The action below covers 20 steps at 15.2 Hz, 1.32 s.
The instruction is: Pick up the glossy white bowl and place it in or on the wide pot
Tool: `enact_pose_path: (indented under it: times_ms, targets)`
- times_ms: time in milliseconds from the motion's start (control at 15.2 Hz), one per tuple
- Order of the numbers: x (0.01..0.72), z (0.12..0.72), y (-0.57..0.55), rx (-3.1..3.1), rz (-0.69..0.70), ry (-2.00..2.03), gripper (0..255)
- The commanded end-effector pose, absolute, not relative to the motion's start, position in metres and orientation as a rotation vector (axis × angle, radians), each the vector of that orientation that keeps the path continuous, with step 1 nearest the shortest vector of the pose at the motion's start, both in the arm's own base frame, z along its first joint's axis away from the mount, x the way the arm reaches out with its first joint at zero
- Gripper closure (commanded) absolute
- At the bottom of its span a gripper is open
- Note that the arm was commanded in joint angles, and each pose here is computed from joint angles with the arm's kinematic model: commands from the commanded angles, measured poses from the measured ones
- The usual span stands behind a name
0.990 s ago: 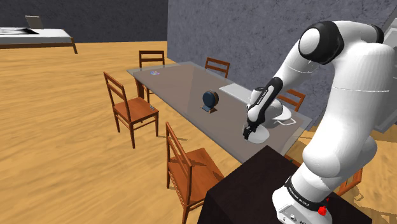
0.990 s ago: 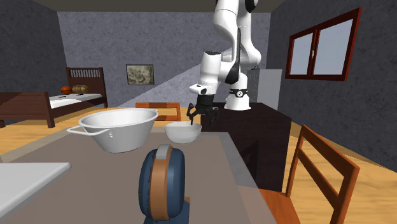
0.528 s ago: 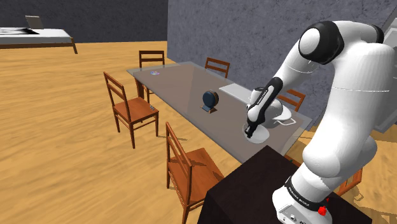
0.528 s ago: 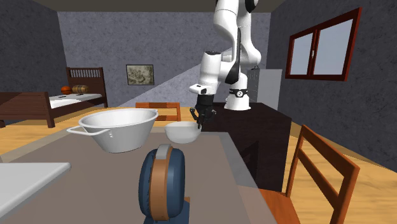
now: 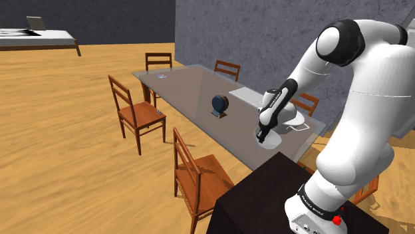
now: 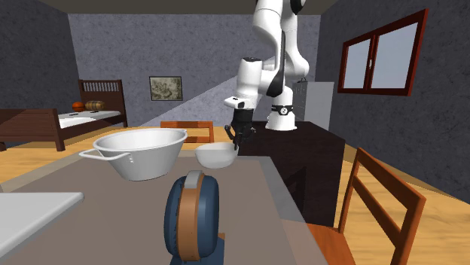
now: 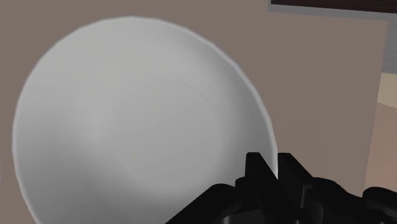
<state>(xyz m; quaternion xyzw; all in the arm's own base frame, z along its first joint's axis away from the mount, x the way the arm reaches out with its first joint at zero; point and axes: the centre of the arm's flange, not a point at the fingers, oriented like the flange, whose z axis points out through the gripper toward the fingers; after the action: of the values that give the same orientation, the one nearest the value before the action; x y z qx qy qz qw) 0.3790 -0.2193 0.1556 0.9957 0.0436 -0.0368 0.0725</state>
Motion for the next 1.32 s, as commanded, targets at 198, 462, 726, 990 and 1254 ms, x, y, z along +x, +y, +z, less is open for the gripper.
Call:
enact_pose_path:
  times_ms: [198,462,726,990,1254]
  targets:
    - [0.379,0.182,-0.219,2.992,-0.111,0.131,255]
    - [0.379,0.203,-0.219,2.992,-0.111,0.131,255]
    - [0.379,0.224,-0.219,2.992,-0.111,0.131,255]
    - [0.379,0.245,-0.219,2.992,-0.111,0.131,255]
    - [0.379,0.266,-0.219,2.992,-0.111,0.131,255]
